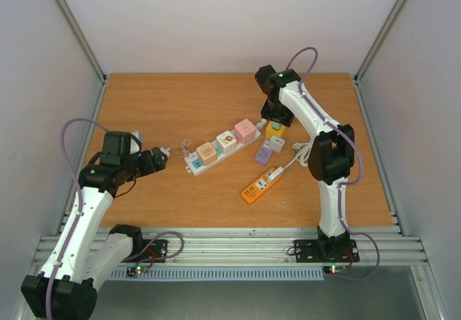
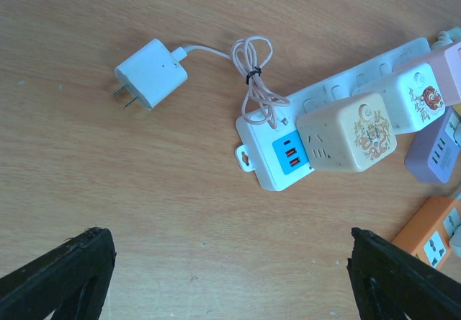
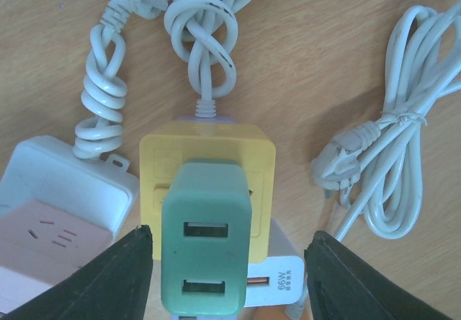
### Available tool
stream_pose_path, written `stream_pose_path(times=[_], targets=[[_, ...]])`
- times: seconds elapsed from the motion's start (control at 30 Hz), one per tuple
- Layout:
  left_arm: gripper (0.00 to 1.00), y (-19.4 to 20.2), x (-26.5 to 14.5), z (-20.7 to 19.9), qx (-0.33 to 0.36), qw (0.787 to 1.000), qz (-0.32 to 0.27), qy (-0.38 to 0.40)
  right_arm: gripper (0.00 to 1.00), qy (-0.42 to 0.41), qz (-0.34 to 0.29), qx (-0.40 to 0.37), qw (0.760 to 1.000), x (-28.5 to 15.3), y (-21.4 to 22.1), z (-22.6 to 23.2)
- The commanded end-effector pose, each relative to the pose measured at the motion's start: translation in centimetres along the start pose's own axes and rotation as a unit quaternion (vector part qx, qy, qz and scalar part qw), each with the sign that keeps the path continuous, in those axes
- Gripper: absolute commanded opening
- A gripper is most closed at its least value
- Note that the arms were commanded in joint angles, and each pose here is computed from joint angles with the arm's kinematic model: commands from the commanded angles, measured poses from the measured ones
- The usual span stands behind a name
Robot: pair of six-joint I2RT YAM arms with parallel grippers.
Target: Insert the plug
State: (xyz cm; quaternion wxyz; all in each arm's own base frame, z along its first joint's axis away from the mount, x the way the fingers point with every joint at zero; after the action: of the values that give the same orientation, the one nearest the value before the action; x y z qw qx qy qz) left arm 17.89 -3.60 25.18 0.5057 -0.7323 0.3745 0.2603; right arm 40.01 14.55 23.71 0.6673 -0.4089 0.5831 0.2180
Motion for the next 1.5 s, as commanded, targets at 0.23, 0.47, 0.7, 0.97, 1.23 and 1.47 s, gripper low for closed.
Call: stream_pose_path(times=[0.23, 0.47, 0.7, 0.97, 1.23, 1.47], targets=[[0.9, -0.3, -0.1, 0.2, -0.022, 0.999, 0.007, -0.022, 0.59, -0.05, -0.044, -0.03, 0.997, -3.7, -0.5, -0.8], [0.99, -0.8, 1.7, 0.6, -0.108, 0.994, -0.009, -0.029, 0.71, -0.175, -0.1, -0.073, 0.977, -8.5, 0.4, -3.6], [0.99, -2.6, 5.0, 1.7, -0.183, 0.979, -0.027, -0.082, 0.75, -0.352, -0.094, -0.136, 0.921, -11.6, 3.6, -6.3], [0.98, -5.7, 10.8, 2.0, -0.22, 0.97, 0.022, -0.103, 0.74, -0.436, -0.034, -0.144, 0.888, -11.0, 6.6, -8.0], [0.94, -6.2, 17.9, 4.1, -0.161, 0.97, 0.096, -0.156, 0.73, -0.436, -0.003, -0.163, 0.885, -9.7, 7.9, -8.8], [0.9, -6.5, 18.2, 4.7, -0.107, 0.967, 0.114, -0.203, 0.73, -0.428, 0.034, -0.161, 0.889, -7.8, 8.7, -8.5]])
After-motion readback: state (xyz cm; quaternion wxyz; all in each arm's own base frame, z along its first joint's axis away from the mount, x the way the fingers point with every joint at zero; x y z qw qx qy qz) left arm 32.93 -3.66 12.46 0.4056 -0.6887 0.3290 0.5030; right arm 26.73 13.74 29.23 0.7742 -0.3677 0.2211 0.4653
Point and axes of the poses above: each gripper's point midway between its finger pads, its own x axis out along the fingers, its own z axis along the line the jaws close on, y = z × x, the point moved 10 cm from there along -x, back along the fingers, and after that the axes turned 9 degrees about x, right-handed, at the moved point
